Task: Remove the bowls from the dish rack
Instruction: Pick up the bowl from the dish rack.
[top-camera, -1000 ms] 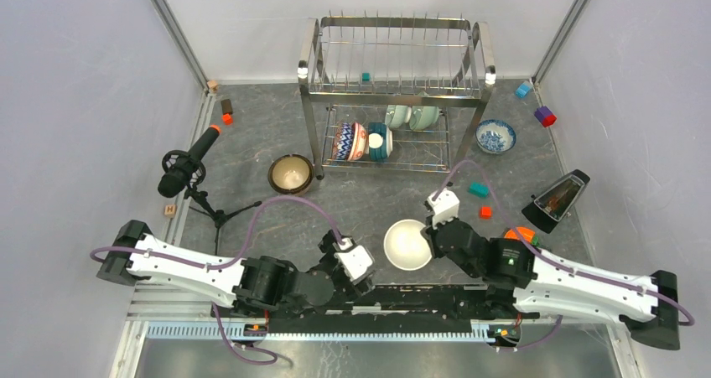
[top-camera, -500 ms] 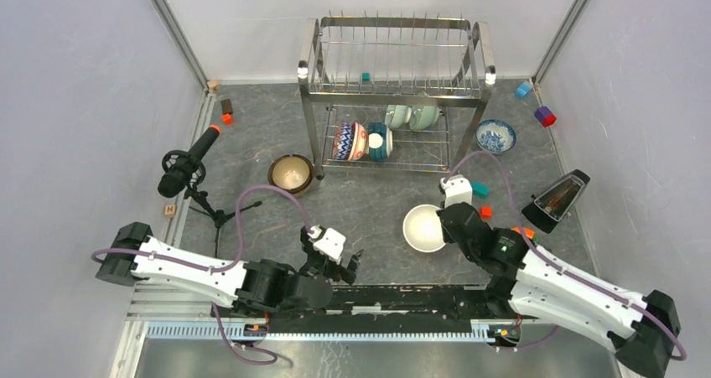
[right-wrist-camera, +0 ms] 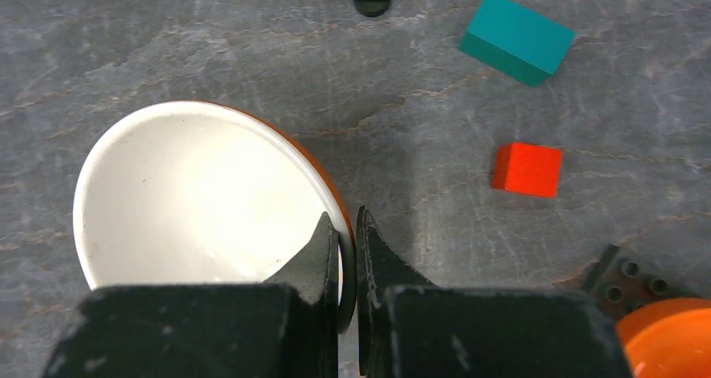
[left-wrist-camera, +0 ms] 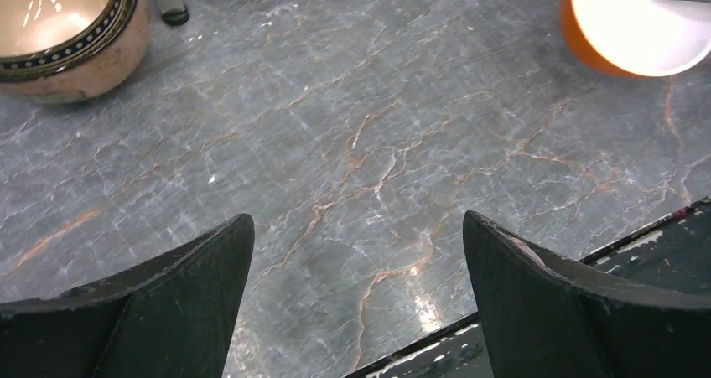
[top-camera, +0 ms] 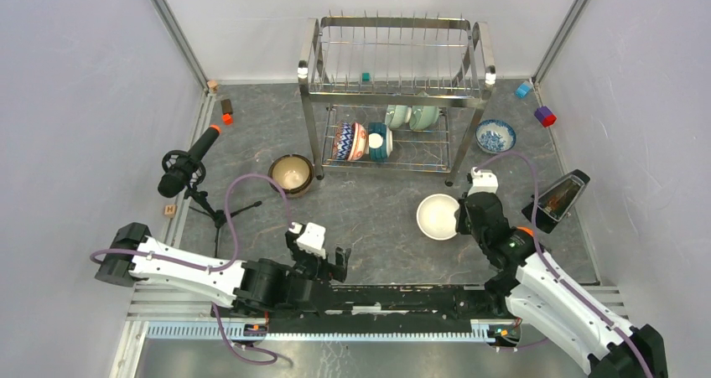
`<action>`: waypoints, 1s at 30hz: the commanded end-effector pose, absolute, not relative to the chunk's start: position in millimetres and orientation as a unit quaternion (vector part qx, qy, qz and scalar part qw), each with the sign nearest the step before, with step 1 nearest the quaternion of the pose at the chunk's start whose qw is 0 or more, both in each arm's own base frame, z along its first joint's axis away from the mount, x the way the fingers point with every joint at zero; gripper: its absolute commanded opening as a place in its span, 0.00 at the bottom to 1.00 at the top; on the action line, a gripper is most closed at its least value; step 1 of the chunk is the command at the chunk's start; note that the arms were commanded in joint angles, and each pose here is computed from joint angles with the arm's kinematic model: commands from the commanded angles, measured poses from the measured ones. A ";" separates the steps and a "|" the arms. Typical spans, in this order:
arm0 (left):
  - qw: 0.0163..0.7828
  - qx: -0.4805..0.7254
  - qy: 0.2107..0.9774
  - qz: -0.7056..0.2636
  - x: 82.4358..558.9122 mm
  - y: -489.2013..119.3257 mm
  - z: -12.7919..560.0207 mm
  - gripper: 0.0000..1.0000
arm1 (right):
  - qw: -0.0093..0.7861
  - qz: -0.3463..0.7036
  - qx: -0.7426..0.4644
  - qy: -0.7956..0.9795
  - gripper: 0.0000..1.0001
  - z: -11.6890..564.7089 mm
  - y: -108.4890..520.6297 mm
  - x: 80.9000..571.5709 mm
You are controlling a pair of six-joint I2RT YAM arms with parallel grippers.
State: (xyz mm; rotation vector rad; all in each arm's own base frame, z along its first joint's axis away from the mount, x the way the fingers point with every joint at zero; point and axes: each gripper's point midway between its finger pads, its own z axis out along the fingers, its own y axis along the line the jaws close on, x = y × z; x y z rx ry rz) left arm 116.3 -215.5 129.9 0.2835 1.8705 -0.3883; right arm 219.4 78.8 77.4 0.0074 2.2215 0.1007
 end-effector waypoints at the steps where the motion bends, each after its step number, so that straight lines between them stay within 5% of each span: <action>1: 0.572 0.045 0.798 -0.185 123.1 -200.0 142.1 1.00 | 0.455 0.137 -0.008 0.880 0.00 88.1 111.2 221.8; 8: 0.559 0.020 0.800 -0.219 124.5 -209.1 165.9 1.00 | 0.424 0.257 -0.082 0.864 0.00 82.9 161.6 199.4; 19: 0.426 0.069 0.860 -0.272 120.7 -291.4 139.1 0.95 | 0.409 0.267 -0.129 0.863 0.00 79.4 206.3 178.9; 30: 0.375 0.090 0.888 -0.250 109.9 -324.3 104.9 0.86 | 0.397 0.265 -0.134 0.868 0.00 65.1 221.0 162.5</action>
